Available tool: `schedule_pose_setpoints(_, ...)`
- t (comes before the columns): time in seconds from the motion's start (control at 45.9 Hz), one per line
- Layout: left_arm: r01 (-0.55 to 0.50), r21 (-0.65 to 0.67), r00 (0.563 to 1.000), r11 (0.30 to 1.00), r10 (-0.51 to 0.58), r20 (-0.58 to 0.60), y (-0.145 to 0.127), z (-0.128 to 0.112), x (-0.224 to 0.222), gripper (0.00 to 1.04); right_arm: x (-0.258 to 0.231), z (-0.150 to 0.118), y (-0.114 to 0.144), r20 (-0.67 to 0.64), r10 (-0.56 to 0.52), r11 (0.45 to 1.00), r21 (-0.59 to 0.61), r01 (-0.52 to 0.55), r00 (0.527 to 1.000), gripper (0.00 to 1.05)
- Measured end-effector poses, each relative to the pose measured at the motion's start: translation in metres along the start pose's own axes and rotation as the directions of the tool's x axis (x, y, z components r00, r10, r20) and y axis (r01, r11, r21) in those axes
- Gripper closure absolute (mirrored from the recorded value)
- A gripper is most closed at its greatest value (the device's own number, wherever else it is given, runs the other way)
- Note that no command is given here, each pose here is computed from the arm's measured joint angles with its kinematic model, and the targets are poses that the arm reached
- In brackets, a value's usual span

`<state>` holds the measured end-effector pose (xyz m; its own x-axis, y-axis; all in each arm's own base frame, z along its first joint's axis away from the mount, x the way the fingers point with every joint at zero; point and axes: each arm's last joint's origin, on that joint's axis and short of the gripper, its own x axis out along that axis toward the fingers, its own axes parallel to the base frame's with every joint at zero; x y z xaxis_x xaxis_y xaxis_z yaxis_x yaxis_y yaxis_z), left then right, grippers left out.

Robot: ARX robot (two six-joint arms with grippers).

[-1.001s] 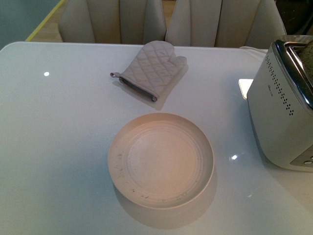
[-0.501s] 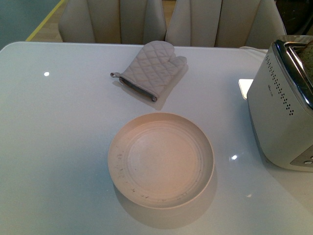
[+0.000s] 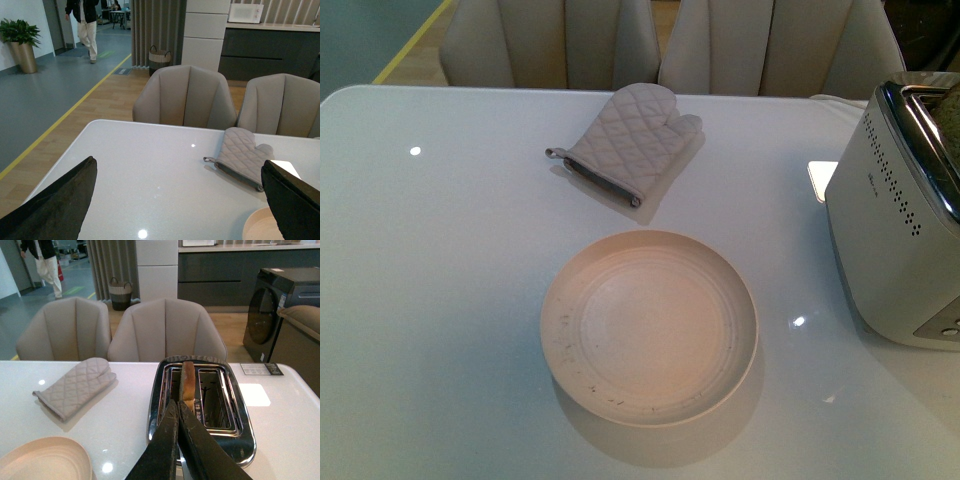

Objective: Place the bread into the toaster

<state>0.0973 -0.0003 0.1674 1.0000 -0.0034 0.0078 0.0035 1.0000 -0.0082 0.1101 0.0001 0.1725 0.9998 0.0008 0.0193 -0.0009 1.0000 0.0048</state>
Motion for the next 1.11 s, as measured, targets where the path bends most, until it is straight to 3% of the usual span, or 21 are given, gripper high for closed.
schedule_pose_setpoints(0.61, 0.000, 0.000, 1.000, 1.000, 0.000, 0.000, 0.000, 0.000, 0.000, 0.07, -0.013, -0.003, 0.000, -0.006, -0.001, 1.000, -0.001, 0.001, 1.000, 1.02)
schedule_pose_setpoints(1.067, 0.000, 0.000, 1.000, 1.000, 0.000, 0.000, 0.000, 0.000, 0.000, 0.07, -0.013, -0.003, 0.000, -0.006, -0.001, 1.000, -0.002, 0.001, 1.000, 0.31)
schedule_pose_setpoints(1.11, 0.000, 0.000, 1.000, 1.000, 0.000, 0.000, 0.000, 0.000, 0.000, 0.07, -0.013, -0.003, 0.000, -0.006, -0.002, 1.000, -0.002, 0.002, 1.000, 0.20)
